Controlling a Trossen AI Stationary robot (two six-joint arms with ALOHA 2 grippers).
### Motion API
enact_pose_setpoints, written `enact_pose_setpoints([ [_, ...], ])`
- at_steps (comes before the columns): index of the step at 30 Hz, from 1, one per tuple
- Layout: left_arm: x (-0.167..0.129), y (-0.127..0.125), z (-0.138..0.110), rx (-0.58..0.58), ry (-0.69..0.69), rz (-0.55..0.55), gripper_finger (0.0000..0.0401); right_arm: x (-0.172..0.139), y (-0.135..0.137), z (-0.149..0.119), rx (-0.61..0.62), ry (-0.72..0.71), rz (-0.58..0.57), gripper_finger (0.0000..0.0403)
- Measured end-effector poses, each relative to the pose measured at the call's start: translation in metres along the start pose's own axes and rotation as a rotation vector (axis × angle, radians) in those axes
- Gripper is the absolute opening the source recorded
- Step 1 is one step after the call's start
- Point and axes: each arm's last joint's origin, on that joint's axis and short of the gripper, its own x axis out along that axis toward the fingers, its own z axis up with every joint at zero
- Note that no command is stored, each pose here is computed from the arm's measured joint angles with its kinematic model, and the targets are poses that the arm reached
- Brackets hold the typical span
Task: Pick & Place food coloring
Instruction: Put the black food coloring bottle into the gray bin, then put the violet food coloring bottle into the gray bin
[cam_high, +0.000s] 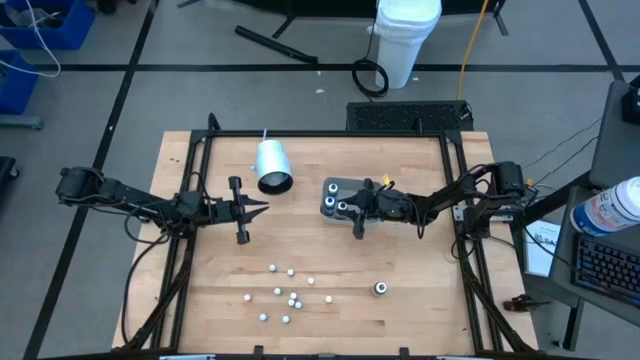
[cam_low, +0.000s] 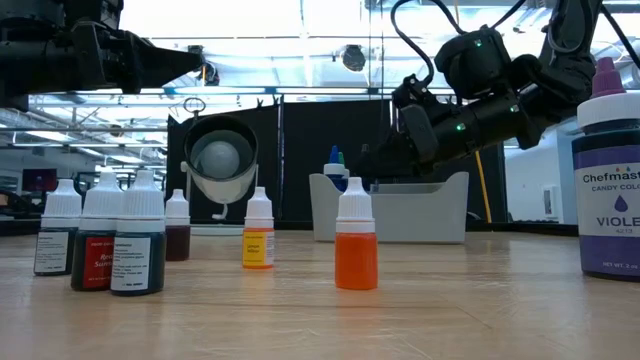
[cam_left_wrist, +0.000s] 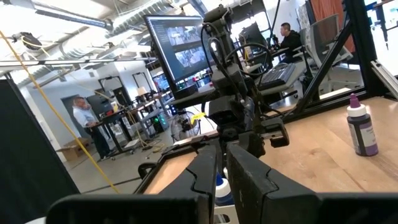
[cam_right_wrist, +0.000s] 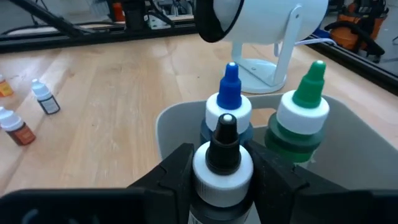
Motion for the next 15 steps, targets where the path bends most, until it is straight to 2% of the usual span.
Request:
enact_pose_setpoints([
  [5,0.0,0.0,0.0,0.0,0.0,0.0,0.0047,0.0,0.0001,-0.0002,-0.022,0.002,0.0,0.0132],
  [15,0.0,0.0,0.0,0.001,0.0,0.0,0.0047,0.0,0.0002,0.0029,-0.014,-0.032,-0.001,0.0215],
])
